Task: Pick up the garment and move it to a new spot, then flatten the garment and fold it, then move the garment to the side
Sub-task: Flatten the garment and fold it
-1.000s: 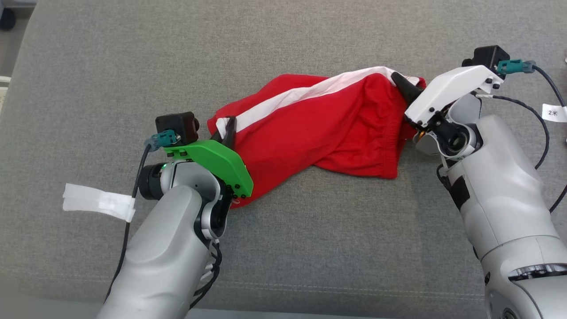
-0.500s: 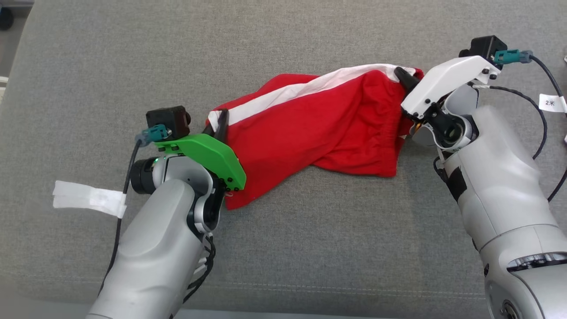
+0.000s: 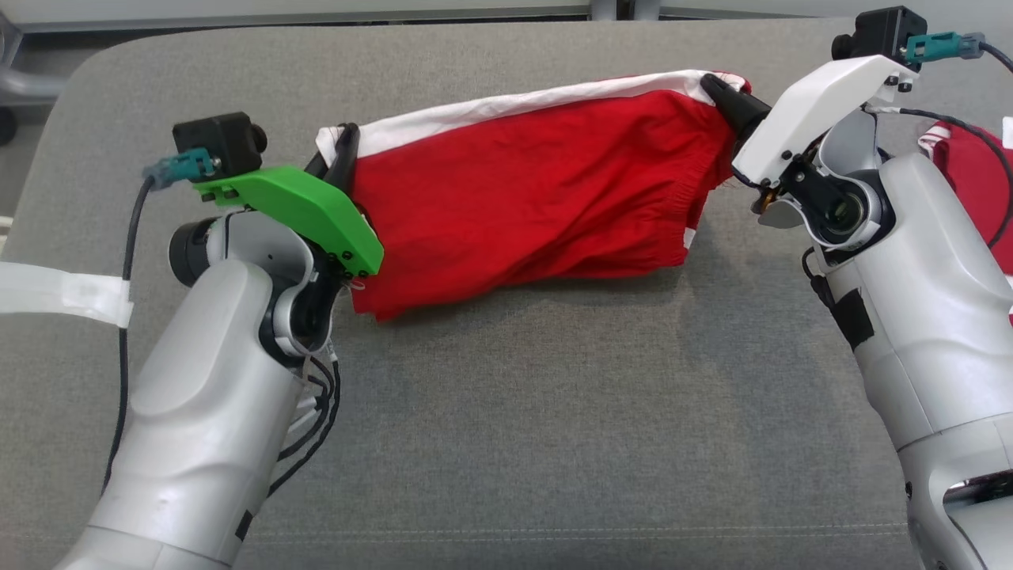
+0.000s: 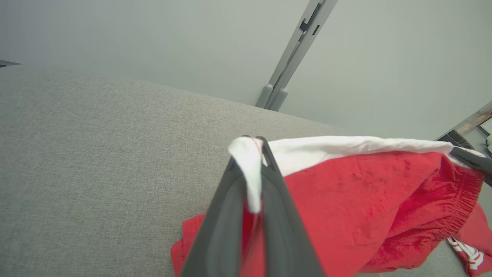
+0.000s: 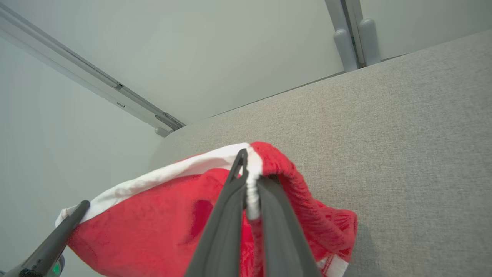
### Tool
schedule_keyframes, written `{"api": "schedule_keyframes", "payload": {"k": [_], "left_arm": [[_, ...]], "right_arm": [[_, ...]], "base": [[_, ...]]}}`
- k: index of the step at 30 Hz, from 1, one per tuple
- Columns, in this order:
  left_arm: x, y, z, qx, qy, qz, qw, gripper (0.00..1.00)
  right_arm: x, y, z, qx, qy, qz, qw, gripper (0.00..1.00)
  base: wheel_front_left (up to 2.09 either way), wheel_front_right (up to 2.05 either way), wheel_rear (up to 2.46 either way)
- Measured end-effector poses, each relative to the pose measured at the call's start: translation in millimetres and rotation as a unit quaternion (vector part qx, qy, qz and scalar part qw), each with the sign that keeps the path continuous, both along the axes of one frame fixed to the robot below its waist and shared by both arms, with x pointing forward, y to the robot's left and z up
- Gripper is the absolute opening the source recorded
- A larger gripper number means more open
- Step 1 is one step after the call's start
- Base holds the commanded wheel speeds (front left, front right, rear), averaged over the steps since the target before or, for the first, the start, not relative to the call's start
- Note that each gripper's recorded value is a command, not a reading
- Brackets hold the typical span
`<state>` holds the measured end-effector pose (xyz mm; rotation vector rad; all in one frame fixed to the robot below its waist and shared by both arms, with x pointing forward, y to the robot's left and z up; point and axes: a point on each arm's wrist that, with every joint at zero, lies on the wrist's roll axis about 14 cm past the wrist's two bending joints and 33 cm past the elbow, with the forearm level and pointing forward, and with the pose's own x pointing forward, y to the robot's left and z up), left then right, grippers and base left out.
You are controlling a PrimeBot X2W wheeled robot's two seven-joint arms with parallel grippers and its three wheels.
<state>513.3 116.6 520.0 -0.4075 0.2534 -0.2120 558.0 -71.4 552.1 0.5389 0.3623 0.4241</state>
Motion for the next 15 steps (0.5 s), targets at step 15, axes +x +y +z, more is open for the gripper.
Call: {"api": "schedule_keyframes", "payload": {"k": [15], "left_arm": [[-26,-32,185,0.008,-0.178,-0.069,0.981,0.00]], "right_arm": [[-56,-34,174,-0.007,-0.195,-0.013,0.981,0.00]], "base": [[0.00,0.00,0.00]]}}
